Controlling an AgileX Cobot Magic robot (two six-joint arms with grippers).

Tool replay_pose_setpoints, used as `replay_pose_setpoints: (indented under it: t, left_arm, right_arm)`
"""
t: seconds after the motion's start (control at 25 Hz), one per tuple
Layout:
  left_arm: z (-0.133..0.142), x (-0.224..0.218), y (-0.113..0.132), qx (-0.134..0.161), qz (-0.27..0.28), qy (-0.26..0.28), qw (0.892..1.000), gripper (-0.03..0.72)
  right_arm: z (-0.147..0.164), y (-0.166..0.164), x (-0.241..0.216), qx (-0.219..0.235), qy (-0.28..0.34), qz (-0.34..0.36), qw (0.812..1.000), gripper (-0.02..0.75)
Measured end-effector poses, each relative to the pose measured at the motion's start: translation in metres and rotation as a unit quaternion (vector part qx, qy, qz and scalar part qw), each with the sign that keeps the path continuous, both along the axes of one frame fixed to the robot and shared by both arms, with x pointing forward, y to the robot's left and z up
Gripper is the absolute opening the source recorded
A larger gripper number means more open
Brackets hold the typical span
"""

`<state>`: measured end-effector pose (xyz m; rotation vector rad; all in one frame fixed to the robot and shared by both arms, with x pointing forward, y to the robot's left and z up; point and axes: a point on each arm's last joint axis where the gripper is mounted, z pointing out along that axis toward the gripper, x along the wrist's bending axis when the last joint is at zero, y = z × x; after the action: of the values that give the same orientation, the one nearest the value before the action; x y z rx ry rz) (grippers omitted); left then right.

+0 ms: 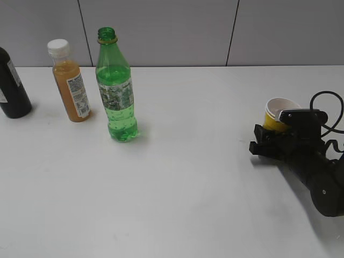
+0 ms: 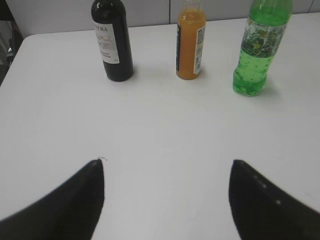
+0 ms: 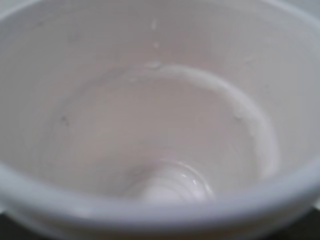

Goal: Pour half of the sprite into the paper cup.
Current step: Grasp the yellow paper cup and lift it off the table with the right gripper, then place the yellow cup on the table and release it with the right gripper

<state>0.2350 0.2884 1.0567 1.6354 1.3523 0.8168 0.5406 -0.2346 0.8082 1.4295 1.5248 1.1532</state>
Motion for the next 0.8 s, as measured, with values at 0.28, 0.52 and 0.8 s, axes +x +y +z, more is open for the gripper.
replay_pose_setpoints:
  t: [0.28, 0.52, 0.8]
  left_arm:
    - [0.000, 0.000, 0.000, 0.000, 0.000, 0.000, 1.000, 0.589]
    - [0.000, 0.000, 0.000, 0.000, 0.000, 0.000, 1.000, 0.589]
    - [0.000, 0.000, 0.000, 0.000, 0.000, 0.000, 1.000, 0.589]
  right_arm:
    - [0.020, 0.005, -0.004, -0.012, -0.001, 0.038, 0.999, 0.444]
    - [0.046, 0.017, -0.015, -0.011, -0.033, 0.119, 0.992, 0.444]
    - [0.055, 0.046, -0.034, -0.022, -0.052, 0.321, 0.945, 0.444]
